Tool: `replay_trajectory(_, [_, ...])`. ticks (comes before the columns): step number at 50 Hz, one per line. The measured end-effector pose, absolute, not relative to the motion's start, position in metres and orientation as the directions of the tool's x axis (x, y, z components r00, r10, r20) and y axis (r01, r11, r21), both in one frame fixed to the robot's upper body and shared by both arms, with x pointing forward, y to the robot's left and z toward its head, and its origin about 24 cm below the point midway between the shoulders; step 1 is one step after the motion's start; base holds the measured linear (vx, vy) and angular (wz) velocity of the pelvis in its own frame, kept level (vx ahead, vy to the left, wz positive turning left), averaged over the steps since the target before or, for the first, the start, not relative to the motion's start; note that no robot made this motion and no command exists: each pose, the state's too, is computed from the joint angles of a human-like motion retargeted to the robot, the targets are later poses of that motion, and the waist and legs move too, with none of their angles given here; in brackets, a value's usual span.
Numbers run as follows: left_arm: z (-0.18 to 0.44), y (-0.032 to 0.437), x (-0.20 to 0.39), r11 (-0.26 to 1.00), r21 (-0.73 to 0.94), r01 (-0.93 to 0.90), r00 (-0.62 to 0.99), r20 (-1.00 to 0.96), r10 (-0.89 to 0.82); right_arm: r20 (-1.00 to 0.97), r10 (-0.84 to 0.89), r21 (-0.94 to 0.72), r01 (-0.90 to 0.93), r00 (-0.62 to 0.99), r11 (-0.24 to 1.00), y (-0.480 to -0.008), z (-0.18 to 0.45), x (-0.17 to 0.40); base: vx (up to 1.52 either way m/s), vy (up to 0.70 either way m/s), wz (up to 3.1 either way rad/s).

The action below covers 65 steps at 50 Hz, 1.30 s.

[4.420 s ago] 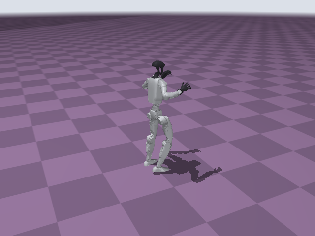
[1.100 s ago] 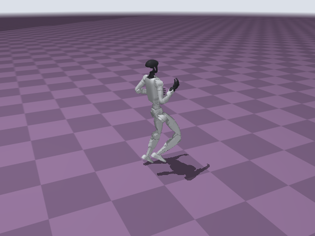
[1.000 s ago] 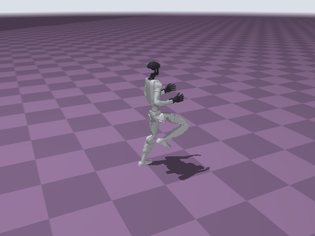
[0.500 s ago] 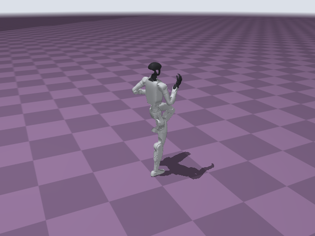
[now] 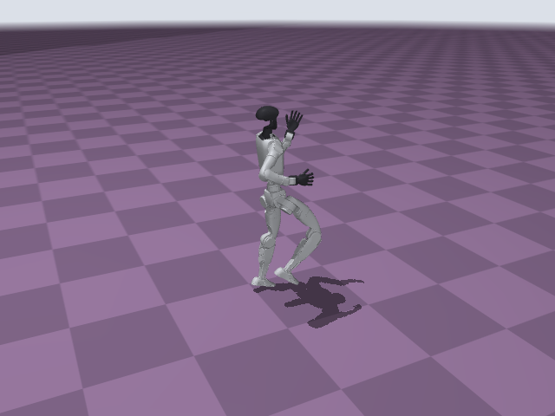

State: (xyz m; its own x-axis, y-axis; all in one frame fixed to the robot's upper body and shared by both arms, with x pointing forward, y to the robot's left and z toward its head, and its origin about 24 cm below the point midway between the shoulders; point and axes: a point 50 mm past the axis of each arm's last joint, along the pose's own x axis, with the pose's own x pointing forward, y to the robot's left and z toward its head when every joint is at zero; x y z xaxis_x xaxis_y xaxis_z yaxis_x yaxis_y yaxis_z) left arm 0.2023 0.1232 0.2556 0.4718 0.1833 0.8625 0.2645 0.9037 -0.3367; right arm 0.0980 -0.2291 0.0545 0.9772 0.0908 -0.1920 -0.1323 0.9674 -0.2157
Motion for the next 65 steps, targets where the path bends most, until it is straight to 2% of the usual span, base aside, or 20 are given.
replay_trajectory(3, [0.228, 0.122, 0.199, 0.89, -0.318, 0.327, 0.608, 0.792, 0.06, -0.308, -0.005, -0.225, -0.068, 0.951, 0.972, -0.232, 0.025, 0.1, -0.08, -0.09, 0.07])
replay_trajectory(5, [0.205, 0.125, 0.198, 0.878, -0.345, 0.332, 0.692, 0.722, 0.022, -0.238, 0.002, -0.134, -0.034, 0.971, 0.99, -0.222, 0.017, 0.123, -0.13, -0.07, -0.81])
replay_trajectory(7, [0.181, 0.128, 0.203, 0.848, -0.429, 0.311, 0.791, 0.612, 0.02, -0.142, 0.001, -0.175, -0.026, 0.99, 0.984, -0.214, 0.019, 0.164, -0.16, -0.07, -0.79])
replay_trajectory(10, [0.119, 0.157, 0.198, 0.914, -0.404, 0.03, 0.929, 0.349, 0.124, 0.193, -0.005, -0.143, 0.034, 0.981, 0.989, -0.197, 0.075, 0.228, -0.22, -0.08, -0.97])
replay_trajectory(13, [0.069, 0.21, 0.161, 0.95, -0.247, -0.191, 0.971, 0.094, 0.22, 0.631, 0.134, -0.045, -0.136, 0.764, 0.99, -0.155, 0.188, 0.255, -0.14, -0.03, -0.77])
replay_trajectory(17, [0.064, 0.216, 0.112, 0.991, -0.094, -0.095, 0.993, -0.084, 0.087, 0.838, 0.114, 0.093, -0.345, 0.534, 0.934, -0.131, 0.237, 0.195, 0.24, 0.06, 1.56])
replay_trajectory(22, [0.051, 0.226, 0.076, 0.987, -0.09, -0.136, 0.955, -0.277, 0.107, 0.746, 0.25, 0.206, -0.572, 0.617, 0.794, -0.111, 0.21, 0.168, 0.17, 0.12, -0.78])
replay_trajectory(26, [0.032, 0.211, 0.11, 0.964, -0.151, -0.221, 0.959, -0.214, 0.186, 0.493, 0.341, 0.113, -0.448, 0.801, 0.887, -0.103, 0.147, 0.182, -0.01, 0.12, -0.11])
replay_trajectory(30, [0.065, 0.163, 0.2, 0.957, -0.272, -0.099, 0.981, 0.135, 0.14, 0.265, 0.095, -0.026, -0.092, 0.96, 0.995, -0.14, 0.08, 0.189, -0.17, 0.12, 1.23])
replay_trajectory(33, [0.174, 0.117, 0.256, 0.965, -0.218, 0.149, 0.82, 0.573, 0.003, 0.049, -0.226, 0.139, 0.218, 0.973, 0.966, -0.196, 0.044, 0.157, -0.18, 0.01, 1.83])
replay_trajectory(35, [0.232, 0.1, 0.252, 0.958, -0.134, 0.253, 0.634, 0.771, -0.06, 0.0, -0.162, 0.061, 0.162, 0.987, 0.985, -0.219, 0.049, 0.129, 0.07, -0.01, -0.32])
replay_trajectory(37, [0.255, 0.104, 0.233, 0.949, -0.176, 0.263, 0.514, 0.857, 0.016, -0.03, -0.029, -0.052, 0.028, 0.999, 0.998, -0.226, 0.062, 0.113, 0.23, -0.04, -0.6])
replay_trajectory(40, [0.261, 0.116, 0.211, 0.917, -0.257, 0.306, 0.462, 0.882, 0.093, -0.172, 0.053, -0.093, -0.07, 0.984, 0.993, -0.233, 0.058, 0.095, 0.23, -0.1, 0.5])
replay_trajectory(44, [0.231, 0.13, 0.196, 0.888, -0.31, 0.339, 0.587, 0.808, 0.057, -0.304, 0.017, -0.167, -0.07, 0.952, 0.984, -0.237, 0.02, 0.097, 0.02, -0.09, 0.16])
replay_trajectory(47, [0.197, 0.139, 0.197, 0.847, -0.427, 0.316, 0.735, 0.675, 0.066, -0.251, -0.065, -0.183, 0.018, 0.966, 0.983, -0.228, -0.002, 0.144, -0.14, -0.08, -0.88])
replay_trajectory(51, [0.119, 0.176, 0.192, 0.908, -0.419, -0.006, 0.928, 0.335, 0.161, 0.223, -0.088, -0.16, 0.125, 0.971, 0.979, -0.205, 0.077, 0.244, -0.25, -0.08, -1.49])
replay_trajectory(54, [0.067, 0.215, 0.155, 0.931, -0.307, -0.199, 0.974, 0.045, 0.223, 0.657, 0.059, -0.024, -0.057, 0.751, 0.998, -0.158, 0.195, 0.264, -0.17, -0.05, -0.74])
replay_trajectory(57, [0.057, 0.218, 0.122, 0.979, -0.155, -0.136, 0.988, -0.088, 0.124, 0.84, 0.105, 0.033, -0.243, 0.533, 0.97, -0.127, 0.242, 0.219, 0.21, 0.02, 1.82])
replay_trajectory(60, [0.06, 0.214, 0.101, 0.993, -0.105, -0.044, 0.984, -0.177, 0.025, 0.872, 0.176, 0.059, -0.455, 0.457, 0.889, -0.111, 0.245, 0.176, 0.24, 0.12, -0.04])
replay_trajectory(65, [0.042, 0.206, 0.094, 0.969, -0.168, -0.183, 0.959, -0.249, 0.138, 0.675, 0.381, 0.087, -0.581, 0.632, 0.809, -0.089, 0.192, 0.176, 0.07, 0.11, -0.96])
